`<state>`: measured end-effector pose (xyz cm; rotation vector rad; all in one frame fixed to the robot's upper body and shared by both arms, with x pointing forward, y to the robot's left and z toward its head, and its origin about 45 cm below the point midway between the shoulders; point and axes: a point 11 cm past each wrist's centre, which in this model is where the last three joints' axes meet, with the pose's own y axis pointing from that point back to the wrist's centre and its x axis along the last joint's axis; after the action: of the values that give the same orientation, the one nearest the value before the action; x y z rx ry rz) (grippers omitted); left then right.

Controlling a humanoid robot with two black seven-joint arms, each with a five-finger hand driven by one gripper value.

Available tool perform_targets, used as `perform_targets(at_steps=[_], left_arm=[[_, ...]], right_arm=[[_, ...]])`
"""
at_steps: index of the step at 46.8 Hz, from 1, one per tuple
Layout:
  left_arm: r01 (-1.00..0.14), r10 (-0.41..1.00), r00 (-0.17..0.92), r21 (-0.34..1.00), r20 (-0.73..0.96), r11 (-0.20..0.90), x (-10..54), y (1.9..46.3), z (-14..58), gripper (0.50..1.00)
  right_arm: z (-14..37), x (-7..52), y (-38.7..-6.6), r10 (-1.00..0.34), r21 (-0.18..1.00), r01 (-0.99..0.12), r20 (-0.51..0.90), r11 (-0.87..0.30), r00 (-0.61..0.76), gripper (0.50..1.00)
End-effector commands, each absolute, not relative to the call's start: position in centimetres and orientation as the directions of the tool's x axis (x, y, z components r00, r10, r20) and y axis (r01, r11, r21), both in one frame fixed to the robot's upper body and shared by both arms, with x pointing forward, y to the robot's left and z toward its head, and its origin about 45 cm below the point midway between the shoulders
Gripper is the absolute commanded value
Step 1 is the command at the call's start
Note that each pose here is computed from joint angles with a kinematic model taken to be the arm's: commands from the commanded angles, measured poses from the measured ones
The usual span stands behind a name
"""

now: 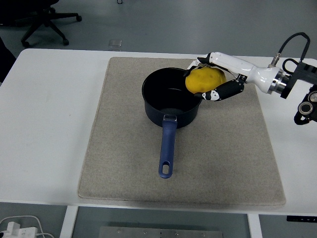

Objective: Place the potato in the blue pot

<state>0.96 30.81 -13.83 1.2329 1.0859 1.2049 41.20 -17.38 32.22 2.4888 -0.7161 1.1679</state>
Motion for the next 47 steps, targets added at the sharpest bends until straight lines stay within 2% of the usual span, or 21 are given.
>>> perform_targets(at_steps=[1,19,47], left_arm=[[-0.061,0.996,0.081,0.997,0.045,-0.041,1.0,30.9,-13.8,0.996],[-0.053,0.996,0.079,0.998,0.046,-0.042,0.5,30.9,-13.9,0.996],[-0.05,0.996,0.077,0.998,0.045,-0.041,0.3,30.9,-13.9,0.996]], right_arm=[[31.9,41.6,-16.2,-0.296,0.063,-0.541,0.781,-0.839,0.55,0.5],[29.8,42.9,-10.7,-0.273,0.075,-0.506,0.77,-0.859,0.577,0.5],[28.3,44.6,-7.7,-0.323,0.066,-0.544,0.742,-0.837,0.587,0.5]])
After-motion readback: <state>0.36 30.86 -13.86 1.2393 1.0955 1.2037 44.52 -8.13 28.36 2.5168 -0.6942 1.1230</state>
